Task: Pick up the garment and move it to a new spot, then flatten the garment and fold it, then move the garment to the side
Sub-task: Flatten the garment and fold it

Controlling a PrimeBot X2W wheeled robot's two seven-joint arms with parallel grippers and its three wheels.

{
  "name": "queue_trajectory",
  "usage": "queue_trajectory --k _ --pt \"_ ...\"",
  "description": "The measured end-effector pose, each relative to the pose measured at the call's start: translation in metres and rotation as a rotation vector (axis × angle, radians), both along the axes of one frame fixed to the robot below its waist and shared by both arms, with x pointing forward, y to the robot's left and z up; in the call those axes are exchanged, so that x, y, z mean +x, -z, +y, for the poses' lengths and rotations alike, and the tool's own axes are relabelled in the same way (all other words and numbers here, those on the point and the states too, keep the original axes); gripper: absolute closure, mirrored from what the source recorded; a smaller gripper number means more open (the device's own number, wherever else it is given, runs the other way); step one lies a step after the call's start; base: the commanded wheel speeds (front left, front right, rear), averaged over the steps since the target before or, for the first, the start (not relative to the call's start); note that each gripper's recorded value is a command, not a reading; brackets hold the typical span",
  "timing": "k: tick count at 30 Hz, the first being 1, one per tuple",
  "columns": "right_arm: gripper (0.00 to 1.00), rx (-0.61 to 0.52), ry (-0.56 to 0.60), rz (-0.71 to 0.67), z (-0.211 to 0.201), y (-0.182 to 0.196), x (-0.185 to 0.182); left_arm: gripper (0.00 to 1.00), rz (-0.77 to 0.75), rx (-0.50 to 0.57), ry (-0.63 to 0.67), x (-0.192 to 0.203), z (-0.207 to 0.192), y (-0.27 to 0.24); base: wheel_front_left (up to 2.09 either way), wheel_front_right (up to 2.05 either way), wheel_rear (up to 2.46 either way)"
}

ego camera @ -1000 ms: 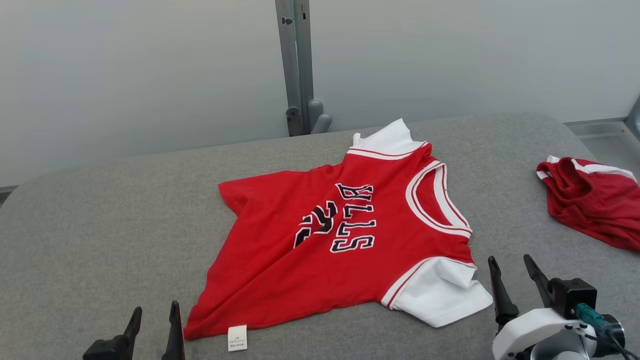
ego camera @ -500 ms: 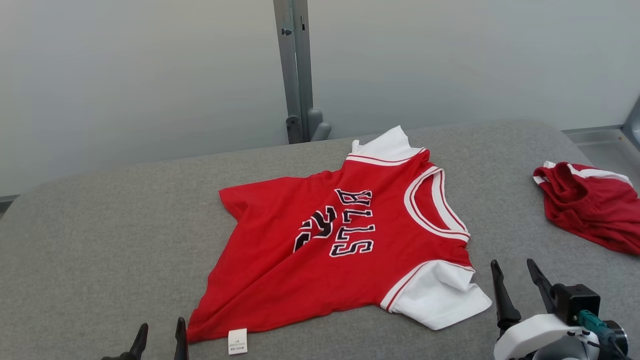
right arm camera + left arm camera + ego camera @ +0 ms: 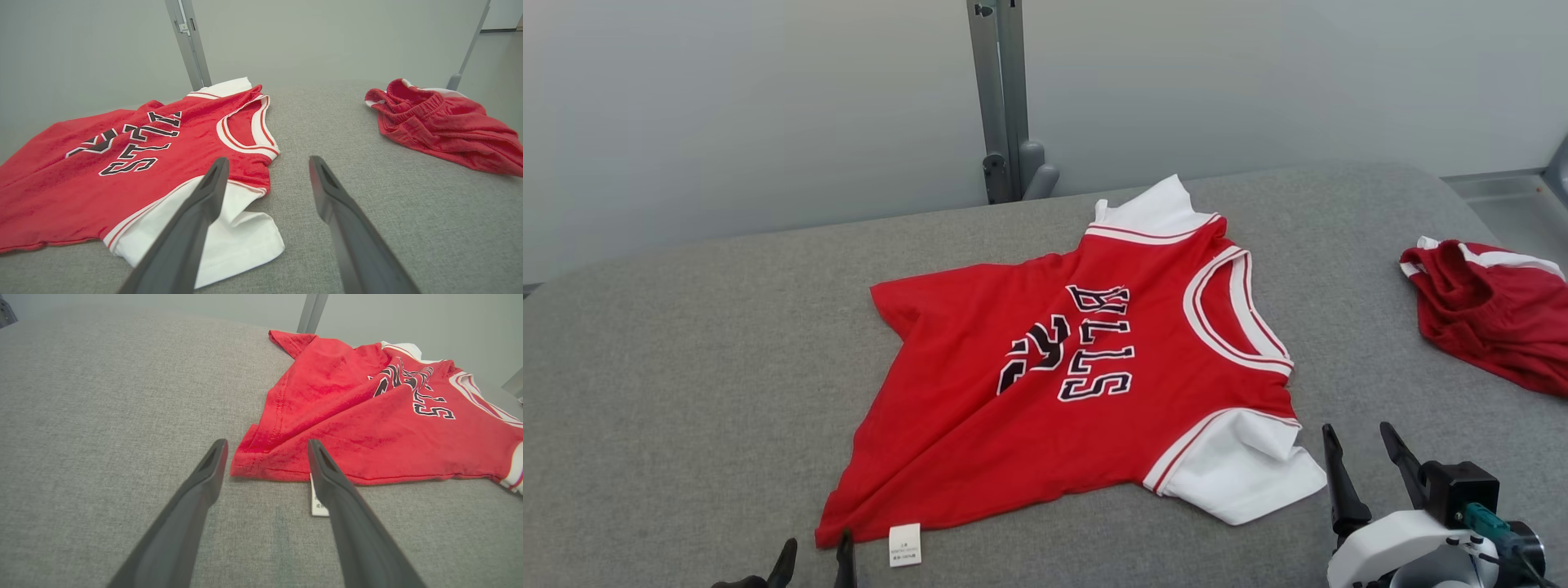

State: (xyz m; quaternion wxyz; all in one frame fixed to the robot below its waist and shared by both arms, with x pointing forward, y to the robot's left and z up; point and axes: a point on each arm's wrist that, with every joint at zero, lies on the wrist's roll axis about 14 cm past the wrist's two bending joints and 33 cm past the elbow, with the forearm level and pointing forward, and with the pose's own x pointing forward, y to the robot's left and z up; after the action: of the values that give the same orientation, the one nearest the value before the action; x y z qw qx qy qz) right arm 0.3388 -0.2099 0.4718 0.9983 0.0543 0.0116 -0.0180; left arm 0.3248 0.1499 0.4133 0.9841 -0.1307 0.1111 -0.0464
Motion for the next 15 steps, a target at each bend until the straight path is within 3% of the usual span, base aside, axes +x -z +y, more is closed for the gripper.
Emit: queue_trajectory --k 15 --pt "0.00 -0.017 0.014 0.126 -0.010 0.037 0.000 0.00 0.123 -0.022 -0.029 0.010 0.005 0.034 0.00 0.00 0.00"
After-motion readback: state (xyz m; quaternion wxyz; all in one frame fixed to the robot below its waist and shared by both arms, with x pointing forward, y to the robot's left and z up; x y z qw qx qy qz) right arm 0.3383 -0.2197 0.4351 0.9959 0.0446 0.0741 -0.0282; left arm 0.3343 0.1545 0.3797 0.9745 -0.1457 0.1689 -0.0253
